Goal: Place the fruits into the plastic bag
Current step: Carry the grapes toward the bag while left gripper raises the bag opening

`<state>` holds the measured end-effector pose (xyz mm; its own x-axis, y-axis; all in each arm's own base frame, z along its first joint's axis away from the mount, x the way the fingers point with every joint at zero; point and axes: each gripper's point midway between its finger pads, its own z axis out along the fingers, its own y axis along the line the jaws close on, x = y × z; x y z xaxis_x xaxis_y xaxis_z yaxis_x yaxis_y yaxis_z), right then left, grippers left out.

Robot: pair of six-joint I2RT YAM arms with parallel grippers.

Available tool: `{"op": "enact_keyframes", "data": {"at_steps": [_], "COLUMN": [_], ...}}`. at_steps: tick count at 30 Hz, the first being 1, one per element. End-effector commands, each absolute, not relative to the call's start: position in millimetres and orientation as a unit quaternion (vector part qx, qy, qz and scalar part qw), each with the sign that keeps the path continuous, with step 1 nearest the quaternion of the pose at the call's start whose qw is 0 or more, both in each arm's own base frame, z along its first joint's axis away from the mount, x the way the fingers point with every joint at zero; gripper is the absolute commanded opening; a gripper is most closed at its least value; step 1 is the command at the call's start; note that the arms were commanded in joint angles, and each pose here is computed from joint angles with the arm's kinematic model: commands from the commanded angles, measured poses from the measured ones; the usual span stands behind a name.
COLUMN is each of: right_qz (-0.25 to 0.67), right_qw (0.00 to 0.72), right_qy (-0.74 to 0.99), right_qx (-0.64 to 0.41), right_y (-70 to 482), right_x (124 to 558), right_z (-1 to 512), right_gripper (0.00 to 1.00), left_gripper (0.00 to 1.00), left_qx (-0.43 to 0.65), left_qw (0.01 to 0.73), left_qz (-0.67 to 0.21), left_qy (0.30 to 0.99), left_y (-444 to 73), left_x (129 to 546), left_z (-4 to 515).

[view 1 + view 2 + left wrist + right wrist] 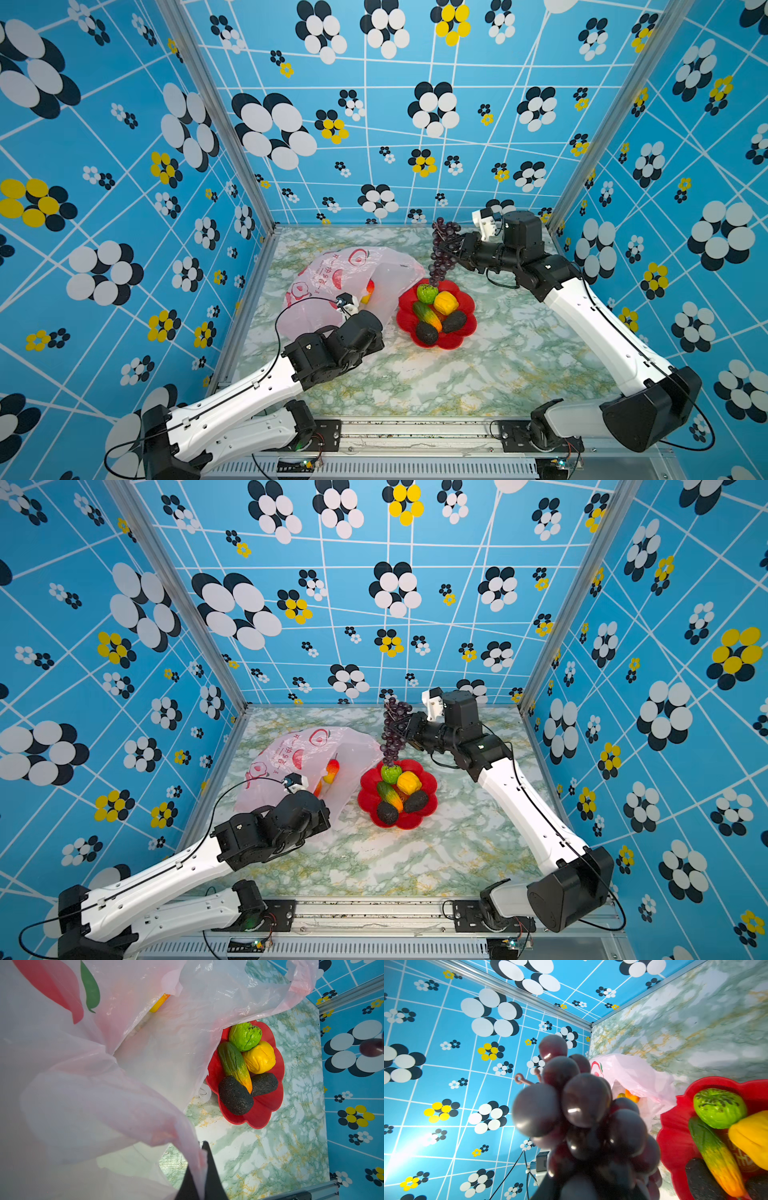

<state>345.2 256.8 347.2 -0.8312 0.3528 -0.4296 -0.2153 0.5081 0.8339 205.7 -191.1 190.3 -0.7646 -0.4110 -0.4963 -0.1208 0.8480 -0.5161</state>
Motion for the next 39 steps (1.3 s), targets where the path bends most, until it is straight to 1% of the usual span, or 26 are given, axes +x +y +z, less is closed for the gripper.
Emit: {"op": "enact_keyframes", "data": {"at_steps": [1, 9, 14, 20, 26, 32, 39], "right_qz": [0.53, 0.539, 0.539, 0.538, 0.537, 0.535, 0.522], "right_qw": [0.306, 0.28, 0.255, 0.22, 0.171, 0.125, 0.105], "right_qy": [0.791, 0.794, 0.803, 0.813, 0.825, 0.835, 0.846], "right_qx": [0.013, -0.011, -0.024, -0.031, -0.037, -0.022, -0.017], "right_y": [283.0, 333.1, 362.4, 394.5, 426.3, 437.1, 426.5], "right_x": [349.1, 358.6, 361.3, 362.4, 352.1, 340.0, 323.3], "right_z": [375.5, 354.4, 330.7, 294.0, 244.3, 199.2, 172.6], "right_gripper": [0.33, 0.33, 0.33, 0.32, 0.31, 0.29, 0.29], "left_gripper": [0.0, 0.0, 0.0, 0.0, 0.0, 0.0, 0.0], "left_qx": [-0.134, -0.124, -0.131, -0.14, -0.15, -0.17, -0.187], "left_qw": [0.319, 0.318, 0.321, 0.325, 0.328, 0.342, 0.366], "left_qz": [-0.256, -0.262, -0.268, -0.28, -0.288, -0.298, -0.296], "left_qy": [0.903, 0.903, 0.899, 0.892, 0.887, 0.875, 0.862], "left_y": [-196.4, -199.4, -195.9, -193.2, -192.4, -189.0, -181.4], "left_x": [209.8, 210.8, 213.2, 218.6, 225.7, 236.6, 248.1], "left_z": [211.5, 220.5, 226.2, 234.4, 239.8, 249.6, 262.7]}}
